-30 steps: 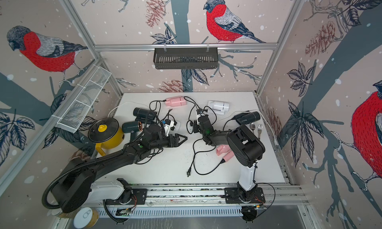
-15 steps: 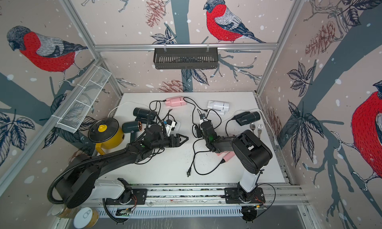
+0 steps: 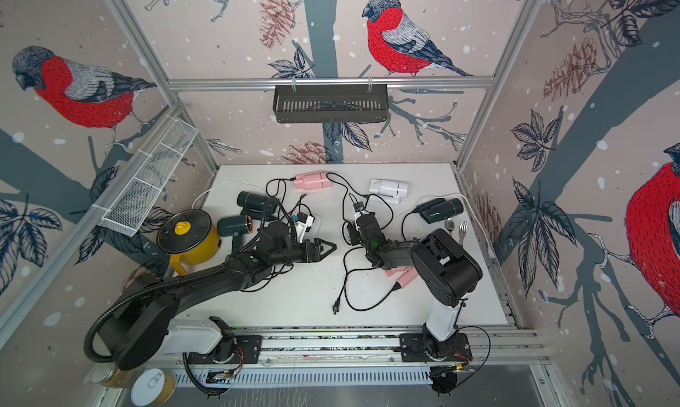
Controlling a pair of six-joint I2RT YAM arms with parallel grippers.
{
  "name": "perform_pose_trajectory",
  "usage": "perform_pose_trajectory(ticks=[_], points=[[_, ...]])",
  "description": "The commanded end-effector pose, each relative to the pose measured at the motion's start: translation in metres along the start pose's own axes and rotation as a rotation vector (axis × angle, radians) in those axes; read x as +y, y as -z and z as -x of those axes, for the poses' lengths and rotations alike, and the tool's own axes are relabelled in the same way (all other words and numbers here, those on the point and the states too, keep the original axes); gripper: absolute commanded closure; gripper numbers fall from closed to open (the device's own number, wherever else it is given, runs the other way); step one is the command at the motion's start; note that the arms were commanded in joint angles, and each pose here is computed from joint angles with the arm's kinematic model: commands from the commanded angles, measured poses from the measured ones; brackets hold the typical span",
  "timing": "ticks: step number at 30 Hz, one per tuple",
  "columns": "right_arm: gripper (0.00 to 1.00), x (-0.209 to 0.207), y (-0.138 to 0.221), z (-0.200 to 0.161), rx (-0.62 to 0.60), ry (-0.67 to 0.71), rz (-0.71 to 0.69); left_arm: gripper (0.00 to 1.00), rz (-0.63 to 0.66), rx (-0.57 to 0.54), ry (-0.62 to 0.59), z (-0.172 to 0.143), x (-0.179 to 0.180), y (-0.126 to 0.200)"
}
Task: Charge the blow dryers
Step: Insert the plug into the socket.
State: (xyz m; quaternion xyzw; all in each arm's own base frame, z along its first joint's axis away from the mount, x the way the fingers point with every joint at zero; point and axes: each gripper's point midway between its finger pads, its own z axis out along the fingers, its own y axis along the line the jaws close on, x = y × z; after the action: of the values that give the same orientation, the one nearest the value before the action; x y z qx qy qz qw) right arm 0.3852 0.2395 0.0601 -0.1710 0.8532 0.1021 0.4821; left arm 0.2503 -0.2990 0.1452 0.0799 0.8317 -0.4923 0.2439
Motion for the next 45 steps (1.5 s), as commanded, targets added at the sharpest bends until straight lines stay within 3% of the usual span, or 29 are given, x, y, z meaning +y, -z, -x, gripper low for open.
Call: perform_pose_trajectory(ticks=[1,8,13,18,24,28,33,36,39,45], points=[[0.98,-0.012,0.004,-0.053,0.216,0.078,-0.055,0.1,-0.034,-0.021,-0.029,0.008,-0.01,-0.001],[0.98,-0.024,0.005,-0.055,0.247,0.068,-0.122,0.1,-0.027,-0.02,-0.033,0.008,-0.008,-0.002],[0.97,-0.009,0.008,-0.048,0.25,-0.072,0.05,0.11,-0.025,-0.013,-0.031,0.007,-0.007,-0.003],[0.97,-0.011,0.006,-0.054,0.282,0.043,-0.079,0.11,-0.027,-0.015,-0.034,0.007,-0.008,-0.003],[0.96,-0.01,0.008,-0.061,0.293,0.008,-0.076,0.12,-0.021,-0.016,-0.033,0.005,-0.007,-0.002],[0.89,-0.004,0.012,-0.043,0.262,-0.029,-0.043,0.14,-0.02,-0.02,-0.032,0.004,-0.007,0.0],[0.69,0.007,0.025,-0.013,0.219,-0.102,0.036,0.14,-0.025,-0.028,-0.037,0.005,-0.008,0.002],[0.63,0.012,0.036,-0.004,0.211,-0.128,0.075,0.14,-0.026,-0.03,-0.038,0.004,-0.008,0.003],[0.59,0.013,0.05,0.0,0.205,-0.146,0.096,0.14,-0.025,-0.031,-0.039,0.003,-0.008,0.003],[0.61,0.012,0.09,0.007,0.176,-0.177,0.134,0.15,-0.021,-0.034,-0.047,0.002,-0.007,0.005]])
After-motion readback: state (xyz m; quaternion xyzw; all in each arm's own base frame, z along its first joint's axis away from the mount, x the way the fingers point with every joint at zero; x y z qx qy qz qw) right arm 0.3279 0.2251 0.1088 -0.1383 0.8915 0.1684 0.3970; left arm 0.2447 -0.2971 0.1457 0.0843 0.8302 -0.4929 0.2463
